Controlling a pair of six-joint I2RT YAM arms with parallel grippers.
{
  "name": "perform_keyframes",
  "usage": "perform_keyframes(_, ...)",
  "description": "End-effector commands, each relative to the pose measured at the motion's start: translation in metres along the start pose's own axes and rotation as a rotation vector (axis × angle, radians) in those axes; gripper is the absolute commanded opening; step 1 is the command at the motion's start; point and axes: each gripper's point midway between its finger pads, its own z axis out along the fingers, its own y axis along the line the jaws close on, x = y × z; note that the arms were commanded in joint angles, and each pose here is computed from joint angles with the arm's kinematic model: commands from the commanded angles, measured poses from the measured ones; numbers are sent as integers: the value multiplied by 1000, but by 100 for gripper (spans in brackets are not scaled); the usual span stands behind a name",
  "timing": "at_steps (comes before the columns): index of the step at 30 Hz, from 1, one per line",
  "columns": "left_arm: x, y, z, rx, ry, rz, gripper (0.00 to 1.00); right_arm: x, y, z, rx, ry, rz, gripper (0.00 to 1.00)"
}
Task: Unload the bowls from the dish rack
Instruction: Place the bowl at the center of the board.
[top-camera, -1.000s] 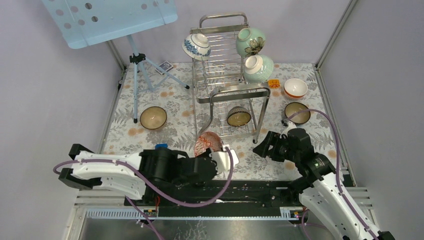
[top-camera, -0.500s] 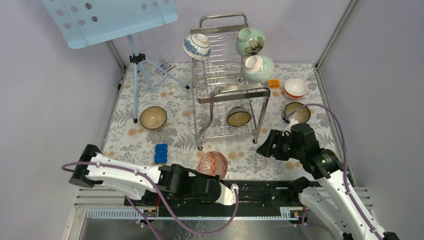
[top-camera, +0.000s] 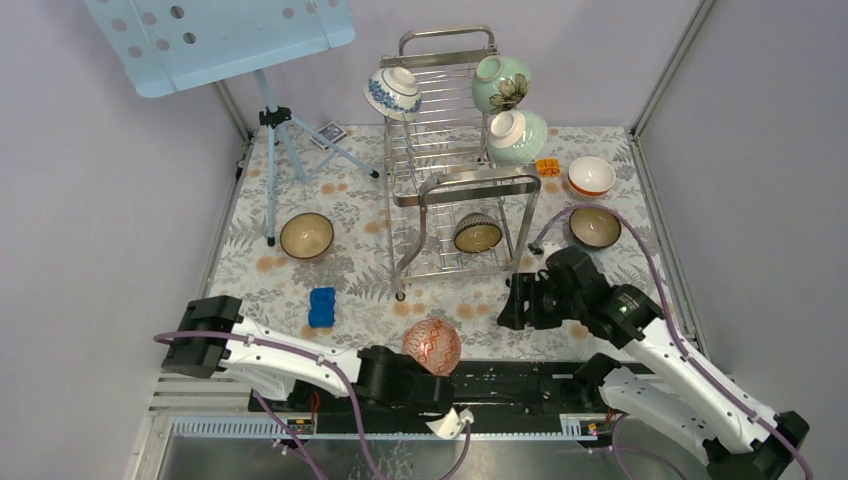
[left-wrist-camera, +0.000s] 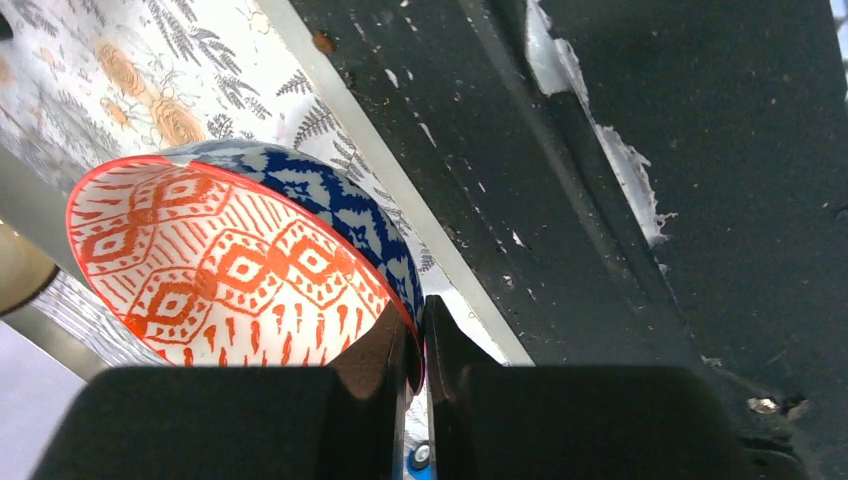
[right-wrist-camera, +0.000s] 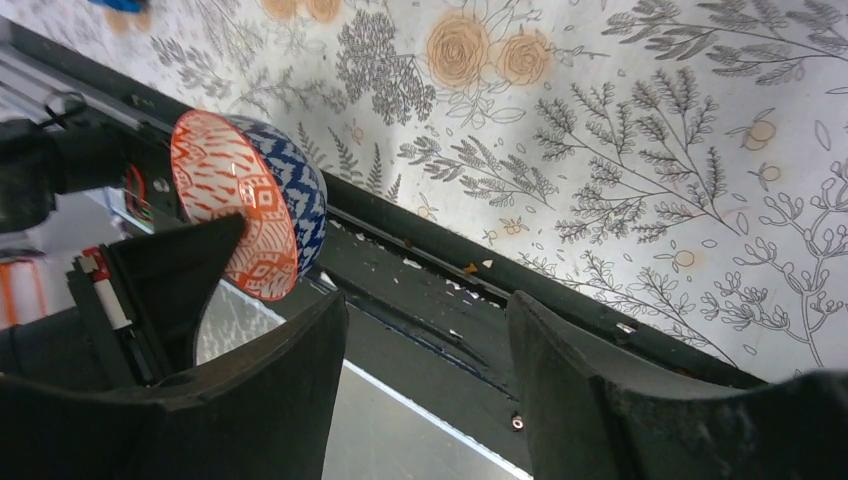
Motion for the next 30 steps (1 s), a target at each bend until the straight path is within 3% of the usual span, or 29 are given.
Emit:
perform_keyframes(1, -14, 10, 0, -27, -69, 152, 0, -13, 21, 4, -14, -64, -45, 66)
perform_keyframes(12, -18, 5, 15, 0, -82, 303, 0, 14, 51, 39, 52, -90, -158, 65)
perform_keyframes(30, -43, 13, 0, -6, -177, 269, 0, 28, 62, 73, 168, -78, -239, 52)
